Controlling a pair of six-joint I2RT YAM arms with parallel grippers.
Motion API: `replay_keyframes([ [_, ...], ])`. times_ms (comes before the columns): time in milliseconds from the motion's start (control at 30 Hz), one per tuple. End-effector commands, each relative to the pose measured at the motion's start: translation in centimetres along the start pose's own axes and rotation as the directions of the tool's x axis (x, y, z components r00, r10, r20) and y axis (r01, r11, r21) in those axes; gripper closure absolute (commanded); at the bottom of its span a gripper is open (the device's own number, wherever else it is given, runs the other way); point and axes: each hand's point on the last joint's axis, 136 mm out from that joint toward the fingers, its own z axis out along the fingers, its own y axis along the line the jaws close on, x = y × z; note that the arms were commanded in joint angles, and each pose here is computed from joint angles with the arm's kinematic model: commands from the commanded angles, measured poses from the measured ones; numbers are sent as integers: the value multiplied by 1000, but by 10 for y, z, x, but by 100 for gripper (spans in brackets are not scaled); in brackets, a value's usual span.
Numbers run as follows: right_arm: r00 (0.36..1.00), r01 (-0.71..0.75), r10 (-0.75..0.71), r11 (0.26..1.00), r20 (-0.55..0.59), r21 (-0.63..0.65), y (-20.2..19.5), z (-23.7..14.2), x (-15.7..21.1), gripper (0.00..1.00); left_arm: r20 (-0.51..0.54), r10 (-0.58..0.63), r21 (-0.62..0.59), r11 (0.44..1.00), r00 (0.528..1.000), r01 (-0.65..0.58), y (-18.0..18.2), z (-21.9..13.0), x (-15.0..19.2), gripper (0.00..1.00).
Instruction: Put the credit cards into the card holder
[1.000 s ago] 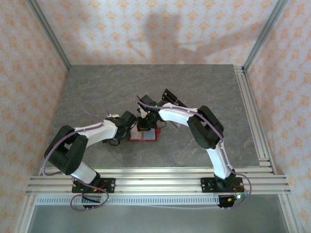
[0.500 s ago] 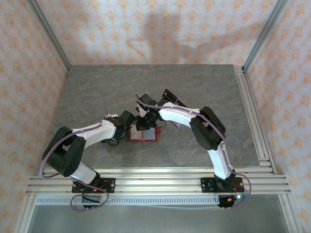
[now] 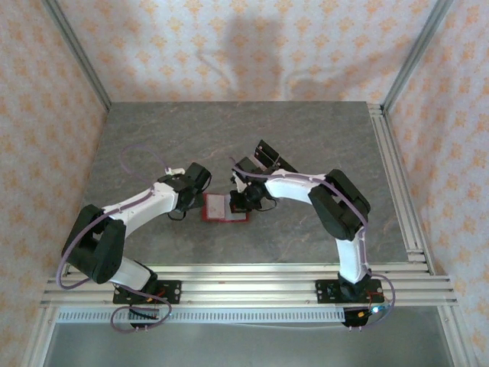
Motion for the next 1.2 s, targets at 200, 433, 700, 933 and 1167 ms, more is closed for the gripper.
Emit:
replay_keyframes([
  [200, 999, -27, 30, 990, -18, 140, -50, -12, 21, 100, -12, 37, 60, 998, 999, -37, -7, -8, 6, 0],
  [433, 1000, -11, 11, 993, 1, 118, -37, -27, 15, 100, 0, 60, 149, 987, 998, -60, -29, -15, 15, 0],
  [700, 998, 5, -8, 999, 56, 48, -4, -46, -6, 100, -2, 86, 166, 983, 996, -85, -39, -10, 27, 0],
  [933, 998, 19, -21, 999, 51, 37, 9, -38, -10, 100, -16, 88, 171, 982, 996, -84, -41, 0, 38, 0],
  [1167, 999, 13, -14, 999, 36, 47, 5, -25, -8, 100, -27, 86, 180, 980, 996, -80, -45, 7, 46, 0],
])
